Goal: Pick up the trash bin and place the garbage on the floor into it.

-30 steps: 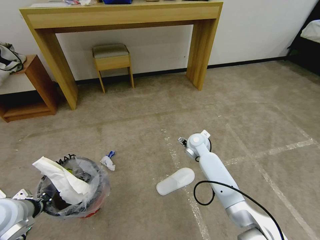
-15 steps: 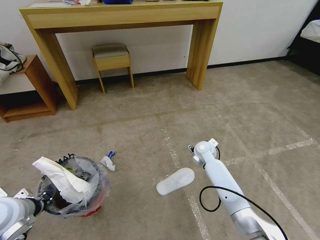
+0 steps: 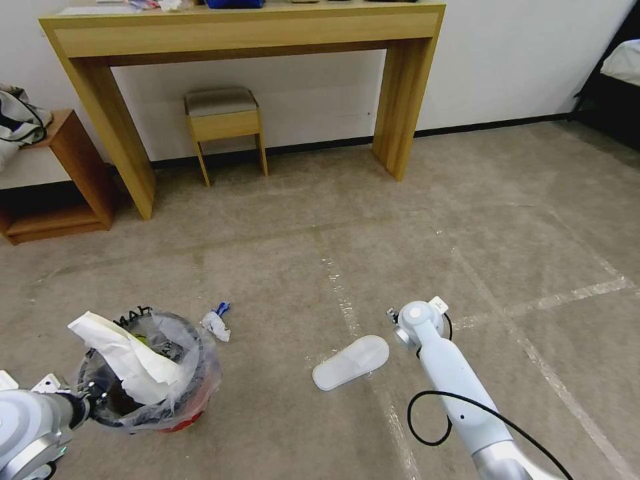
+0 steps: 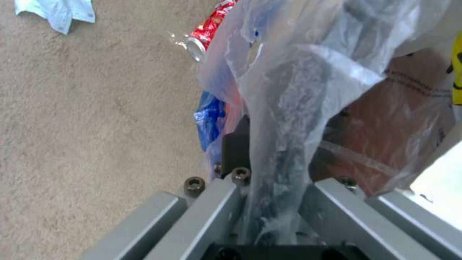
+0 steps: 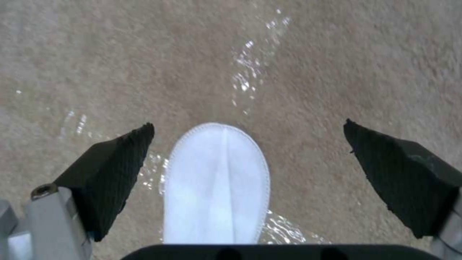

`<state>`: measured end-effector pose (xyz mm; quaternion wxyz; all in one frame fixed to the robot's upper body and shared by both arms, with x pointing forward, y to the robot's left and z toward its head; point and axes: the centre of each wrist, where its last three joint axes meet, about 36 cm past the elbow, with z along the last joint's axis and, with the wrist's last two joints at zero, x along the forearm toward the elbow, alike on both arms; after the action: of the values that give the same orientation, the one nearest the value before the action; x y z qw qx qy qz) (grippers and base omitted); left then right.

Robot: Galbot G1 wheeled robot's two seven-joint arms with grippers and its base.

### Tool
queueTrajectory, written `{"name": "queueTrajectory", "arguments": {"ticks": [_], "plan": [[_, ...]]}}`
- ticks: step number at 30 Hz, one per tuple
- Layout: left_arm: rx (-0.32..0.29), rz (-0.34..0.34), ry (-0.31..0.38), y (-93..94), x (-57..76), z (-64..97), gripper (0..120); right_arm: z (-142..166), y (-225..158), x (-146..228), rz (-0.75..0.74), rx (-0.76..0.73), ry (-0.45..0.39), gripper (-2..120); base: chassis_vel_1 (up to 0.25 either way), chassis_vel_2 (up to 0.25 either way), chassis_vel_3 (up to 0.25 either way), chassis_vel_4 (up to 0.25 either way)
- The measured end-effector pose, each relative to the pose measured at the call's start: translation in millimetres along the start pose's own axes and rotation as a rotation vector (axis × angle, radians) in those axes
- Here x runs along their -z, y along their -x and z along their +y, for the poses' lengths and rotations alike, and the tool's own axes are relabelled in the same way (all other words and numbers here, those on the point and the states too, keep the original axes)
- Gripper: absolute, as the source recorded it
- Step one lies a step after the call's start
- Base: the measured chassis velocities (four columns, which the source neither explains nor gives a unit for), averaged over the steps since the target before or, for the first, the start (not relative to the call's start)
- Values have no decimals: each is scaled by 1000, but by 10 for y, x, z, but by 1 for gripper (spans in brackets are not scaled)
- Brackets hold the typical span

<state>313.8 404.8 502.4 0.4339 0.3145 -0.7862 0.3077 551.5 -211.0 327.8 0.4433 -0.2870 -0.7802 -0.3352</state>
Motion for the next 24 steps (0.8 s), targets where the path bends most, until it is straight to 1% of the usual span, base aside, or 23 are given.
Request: {"name": "queueTrajectory", "arguments": {"ticks": [11, 15, 20, 24], "plan": [[3, 1, 0, 19, 9, 8, 0, -44, 14, -138, 51, 10, 13, 100, 0, 0, 0, 0], [9, 6, 5, 56, -22, 0, 0, -25, 2, -208, 65, 15, 12, 100, 0, 0, 0, 0], [5, 3, 8, 36, -27, -15, 0, -9, -34, -220, 70, 25, 10, 100, 0, 0, 0, 0], [10, 4, 3, 38, -28, 7, 0, -3, 10, -227, 68, -8, 0, 100, 0, 0, 0, 0]]}}
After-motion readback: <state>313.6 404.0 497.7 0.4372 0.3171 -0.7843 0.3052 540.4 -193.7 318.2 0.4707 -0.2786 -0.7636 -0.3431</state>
